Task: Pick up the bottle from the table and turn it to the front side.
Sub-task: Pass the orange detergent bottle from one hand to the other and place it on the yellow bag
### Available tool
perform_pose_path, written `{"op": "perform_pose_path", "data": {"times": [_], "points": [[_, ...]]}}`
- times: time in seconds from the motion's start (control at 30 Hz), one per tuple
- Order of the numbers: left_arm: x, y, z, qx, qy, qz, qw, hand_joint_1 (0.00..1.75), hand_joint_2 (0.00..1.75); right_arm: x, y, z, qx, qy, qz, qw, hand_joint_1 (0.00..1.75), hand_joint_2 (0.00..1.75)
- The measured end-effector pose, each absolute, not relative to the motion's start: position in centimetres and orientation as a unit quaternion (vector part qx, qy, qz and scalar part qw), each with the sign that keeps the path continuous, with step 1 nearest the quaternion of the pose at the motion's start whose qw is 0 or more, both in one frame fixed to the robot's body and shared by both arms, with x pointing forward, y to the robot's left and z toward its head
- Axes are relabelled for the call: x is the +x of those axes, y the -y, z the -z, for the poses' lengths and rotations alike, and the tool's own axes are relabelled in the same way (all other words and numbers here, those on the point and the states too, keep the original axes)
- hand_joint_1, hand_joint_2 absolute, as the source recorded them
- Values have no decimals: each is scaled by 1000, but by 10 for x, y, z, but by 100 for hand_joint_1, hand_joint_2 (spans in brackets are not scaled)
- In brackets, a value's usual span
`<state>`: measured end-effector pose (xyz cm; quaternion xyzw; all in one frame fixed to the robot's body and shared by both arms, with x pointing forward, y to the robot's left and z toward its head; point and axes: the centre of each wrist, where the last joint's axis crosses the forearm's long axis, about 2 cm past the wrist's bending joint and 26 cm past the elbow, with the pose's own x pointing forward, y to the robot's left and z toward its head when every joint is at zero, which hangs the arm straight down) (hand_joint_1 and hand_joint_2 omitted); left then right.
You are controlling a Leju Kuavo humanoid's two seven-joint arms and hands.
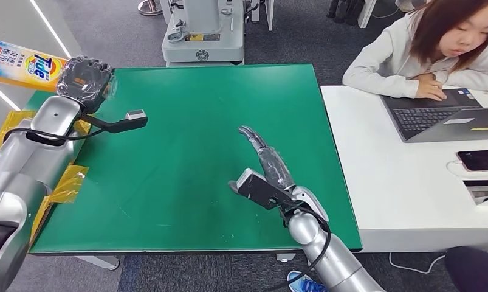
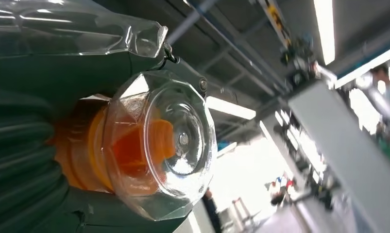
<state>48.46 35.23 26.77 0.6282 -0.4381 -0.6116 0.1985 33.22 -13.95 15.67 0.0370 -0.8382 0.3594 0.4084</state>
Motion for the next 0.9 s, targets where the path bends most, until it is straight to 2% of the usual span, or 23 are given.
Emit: {"op": "perform_pose_path", "data": {"times": [0.3, 0.9], "points": [[482, -381, -258, 615, 376, 647, 249, 175, 175, 319, 151, -141, 27, 829, -359, 429, 0, 175], [468, -428, -243, 611, 317, 663, 294, 175, 175, 306, 164, -131, 19, 825, -356, 439, 0, 175]]}}
